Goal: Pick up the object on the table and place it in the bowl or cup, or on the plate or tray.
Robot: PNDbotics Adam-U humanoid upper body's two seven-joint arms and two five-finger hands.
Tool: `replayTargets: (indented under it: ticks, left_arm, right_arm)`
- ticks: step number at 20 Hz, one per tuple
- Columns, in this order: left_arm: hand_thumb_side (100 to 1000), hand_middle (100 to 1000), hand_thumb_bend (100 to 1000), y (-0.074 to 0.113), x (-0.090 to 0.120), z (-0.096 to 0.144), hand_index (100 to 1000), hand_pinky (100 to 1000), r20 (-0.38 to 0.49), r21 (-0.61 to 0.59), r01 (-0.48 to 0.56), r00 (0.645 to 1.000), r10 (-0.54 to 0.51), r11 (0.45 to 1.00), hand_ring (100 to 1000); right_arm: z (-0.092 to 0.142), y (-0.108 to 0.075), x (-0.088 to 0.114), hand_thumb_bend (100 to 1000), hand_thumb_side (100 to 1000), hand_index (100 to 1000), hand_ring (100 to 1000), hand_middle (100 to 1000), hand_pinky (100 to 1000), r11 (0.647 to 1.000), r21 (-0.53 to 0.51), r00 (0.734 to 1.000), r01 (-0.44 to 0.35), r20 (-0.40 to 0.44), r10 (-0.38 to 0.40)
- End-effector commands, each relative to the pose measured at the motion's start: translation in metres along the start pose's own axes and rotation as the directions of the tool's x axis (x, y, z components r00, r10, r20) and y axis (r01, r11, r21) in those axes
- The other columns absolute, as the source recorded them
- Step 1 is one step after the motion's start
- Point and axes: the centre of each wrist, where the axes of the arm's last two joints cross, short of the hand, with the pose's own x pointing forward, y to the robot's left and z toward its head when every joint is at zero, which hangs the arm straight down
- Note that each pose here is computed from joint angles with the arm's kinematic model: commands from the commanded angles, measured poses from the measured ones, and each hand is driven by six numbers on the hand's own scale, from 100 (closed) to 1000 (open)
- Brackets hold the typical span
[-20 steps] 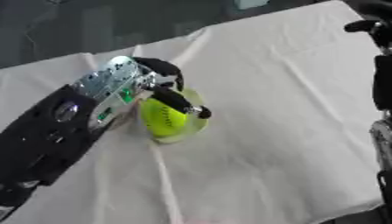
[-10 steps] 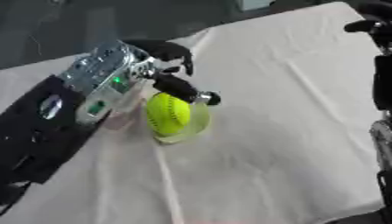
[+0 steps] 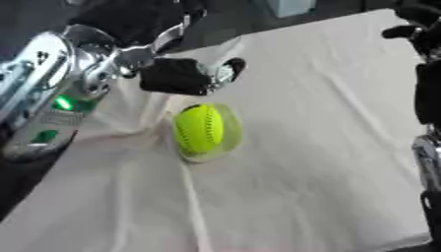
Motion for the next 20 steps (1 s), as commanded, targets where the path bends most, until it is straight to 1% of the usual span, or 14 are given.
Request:
replayTargets:
  ticks: [1, 2, 3, 4, 7, 8, 9, 14, 15, 16, 17, 18, 19, 20]
  left_arm:
    - [1000, 1000, 331, 0.005, -0.002, 0.006, 899, 626, 0.088, 0.172, -0.169, 0.984, 0.156, 0.970, 596]
    - [1000, 1000, 326, 0.001, -0.002, 0.006, 896, 662, 0.128, 0.211, -0.249, 0.966, 0.226, 0.945, 605]
    - [1000, 1000, 298, -0.004, -0.002, 0.007, 888, 696, 0.173, 0.248, -0.332, 0.940, 0.295, 0.910, 615]
    - [1000, 1000, 265, -0.009, -0.001, 0.007, 887, 734, 0.214, 0.277, -0.403, 0.911, 0.353, 0.872, 634]
    - [1000, 1000, 219, -0.027, 0.004, 0.010, 879, 776, 0.317, 0.341, -0.574, 0.815, 0.484, 0.744, 665]
    - [1000, 1000, 294, -0.033, 0.006, 0.010, 879, 776, 0.342, 0.357, -0.615, 0.786, 0.514, 0.703, 665]
    - [1000, 1000, 212, -0.039, 0.008, 0.011, 873, 788, 0.366, 0.372, -0.654, 0.755, 0.544, 0.658, 674]
    - [1000, 1000, 245, -0.072, 0.026, 0.018, 886, 804, 0.440, 0.395, -0.780, 0.624, 0.646, 0.485, 698]
    - [1000, 1000, 222, -0.078, 0.031, 0.019, 886, 798, 0.451, 0.391, -0.806, 0.588, 0.671, 0.444, 713]
    - [1000, 1000, 226, -0.085, 0.038, 0.020, 885, 798, 0.468, 0.385, -0.837, 0.540, 0.700, 0.389, 710]
    - [1000, 1000, 183, -0.089, 0.043, 0.021, 892, 816, 0.483, 0.384, -0.858, 0.502, 0.718, 0.342, 742]
    - [1000, 1000, 170, -0.093, 0.048, 0.022, 894, 821, 0.498, 0.386, -0.873, 0.469, 0.730, 0.298, 751]
    - [1000, 1000, 149, -0.096, 0.052, 0.022, 898, 829, 0.509, 0.391, -0.882, 0.446, 0.736, 0.264, 765]
    - [1000, 1000, 146, -0.099, 0.055, 0.023, 899, 830, 0.520, 0.401, -0.888, 0.424, 0.741, 0.227, 767]
  right_arm:
    - [-0.002, -0.002, 0.001, 100, 778, 945, 787, 812, 670, 1.000, 0.000, 1.000, -0.008, 0.009, 0.008]
    - [-0.002, -0.002, 0.000, 100, 748, 945, 787, 811, 670, 1.000, 0.001, 1.000, -0.007, 0.006, 0.007]
    - [-0.001, -0.002, 0.000, 100, 773, 945, 787, 812, 670, 1.000, 0.001, 1.000, -0.006, 0.003, 0.006]
    - [-0.001, -0.002, 0.000, 100, 770, 946, 788, 811, 670, 1.000, 0.001, 1.000, -0.005, 0.001, 0.005]
    - [-0.001, -0.002, -0.001, 100, 761, 945, 788, 811, 670, 1.000, -0.004, 1.000, -0.002, 0.000, 0.002]
    - [-0.001, -0.003, -0.001, 100, 761, 945, 788, 811, 670, 1.000, -0.007, 1.000, -0.003, 0.000, 0.003]
    - [-0.001, -0.004, -0.001, 100, 760, 946, 788, 811, 670, 1.000, -0.011, 1.000, -0.003, 0.000, 0.003]
    - [-0.001, -0.006, 0.000, 100, 761, 947, 789, 812, 670, 1.000, -0.023, 1.000, -0.013, -0.003, 0.013]
    - [0.000, -0.005, 0.000, 100, 765, 948, 790, 811, 671, 1.000, -0.026, 1.000, -0.012, -0.003, 0.012]
    - [0.000, -0.004, 0.000, 100, 764, 948, 789, 811, 671, 0.999, -0.032, 1.000, -0.009, -0.004, 0.009]
    - [0.000, -0.003, 0.000, 100, 767, 949, 793, 812, 672, 0.999, -0.038, 1.000, -0.005, -0.004, 0.005]
    - [0.000, -0.001, 0.000, 100, 768, 949, 795, 812, 673, 0.999, -0.045, 1.000, 0.000, -0.002, 0.000]
    - [0.000, 0.000, 0.000, 100, 771, 949, 797, 813, 673, 0.999, -0.051, 1.000, 0.004, -0.001, -0.004]
    - [0.000, 0.002, 0.001, 100, 771, 949, 797, 813, 673, 0.998, -0.058, 1.000, 0.010, 0.000, -0.010]
